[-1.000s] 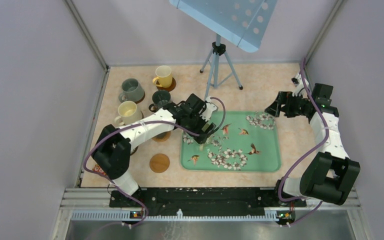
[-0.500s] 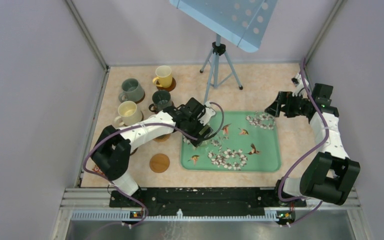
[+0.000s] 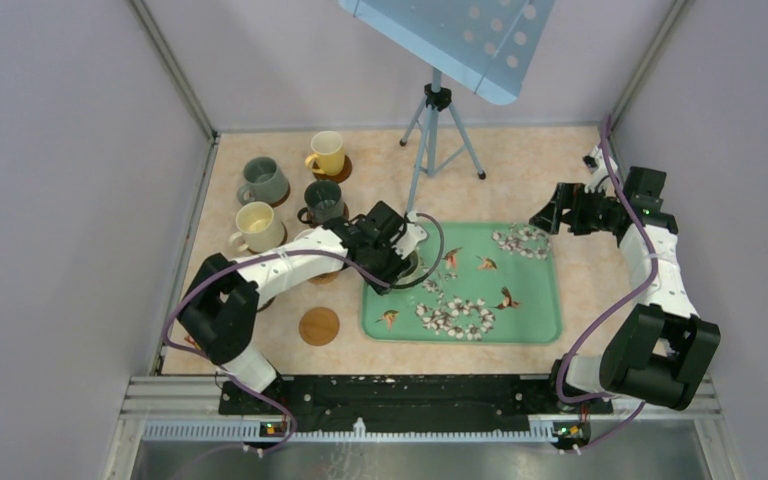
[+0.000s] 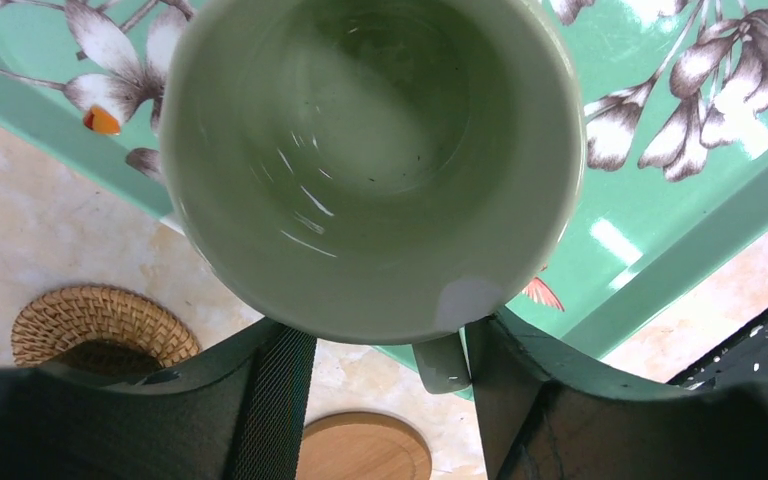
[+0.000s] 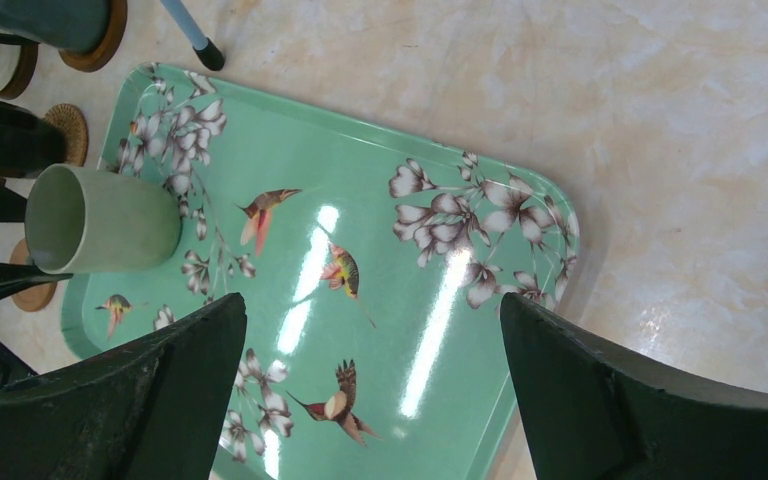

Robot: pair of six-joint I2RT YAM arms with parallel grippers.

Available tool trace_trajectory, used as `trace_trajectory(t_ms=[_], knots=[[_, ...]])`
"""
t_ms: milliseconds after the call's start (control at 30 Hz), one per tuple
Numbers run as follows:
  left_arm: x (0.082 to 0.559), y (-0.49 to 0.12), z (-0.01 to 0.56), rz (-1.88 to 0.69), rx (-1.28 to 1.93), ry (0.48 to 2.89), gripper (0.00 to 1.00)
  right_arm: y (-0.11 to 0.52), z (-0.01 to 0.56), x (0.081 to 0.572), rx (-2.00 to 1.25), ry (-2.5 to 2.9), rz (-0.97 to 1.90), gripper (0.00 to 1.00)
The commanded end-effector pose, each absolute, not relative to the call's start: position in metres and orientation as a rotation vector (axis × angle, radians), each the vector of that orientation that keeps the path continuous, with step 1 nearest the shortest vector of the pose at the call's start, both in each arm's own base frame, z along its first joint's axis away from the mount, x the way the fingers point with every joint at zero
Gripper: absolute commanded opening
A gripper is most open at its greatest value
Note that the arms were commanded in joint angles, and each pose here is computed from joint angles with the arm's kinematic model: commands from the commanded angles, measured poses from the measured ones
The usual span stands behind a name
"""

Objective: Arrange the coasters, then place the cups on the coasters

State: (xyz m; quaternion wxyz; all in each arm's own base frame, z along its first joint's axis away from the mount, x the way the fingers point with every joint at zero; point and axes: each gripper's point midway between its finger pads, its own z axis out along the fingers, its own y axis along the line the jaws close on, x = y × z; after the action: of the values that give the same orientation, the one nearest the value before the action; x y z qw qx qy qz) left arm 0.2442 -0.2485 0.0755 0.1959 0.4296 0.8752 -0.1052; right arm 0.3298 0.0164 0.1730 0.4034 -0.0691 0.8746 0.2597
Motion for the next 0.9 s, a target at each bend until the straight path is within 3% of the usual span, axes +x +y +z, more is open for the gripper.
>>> trace_trajectory(t_ms=[0,533,733,867], knots=[[0.246,-0.252,0.08,-0.331,1.173,2.423,0.6,0.018,0.18,0.333,-0.209,2.184,0.652,0.96],[0.256,-0.254,0.068,-0.301,1.174,2.393,0.48,0.018,0.181,0.333,-0.21,2.183,0.651,0.96],[0.257,-0.25,0.074,-0.316,1.19,2.373,0.27,0.018,0.18,0.333,-0.209,2.184,0.65,0.96],[0.251,-0.245,0.084,-0.352,1.226,2.342,0.06,0.018,0.18,0.333,-0.209,2.185,0.653,0.96]])
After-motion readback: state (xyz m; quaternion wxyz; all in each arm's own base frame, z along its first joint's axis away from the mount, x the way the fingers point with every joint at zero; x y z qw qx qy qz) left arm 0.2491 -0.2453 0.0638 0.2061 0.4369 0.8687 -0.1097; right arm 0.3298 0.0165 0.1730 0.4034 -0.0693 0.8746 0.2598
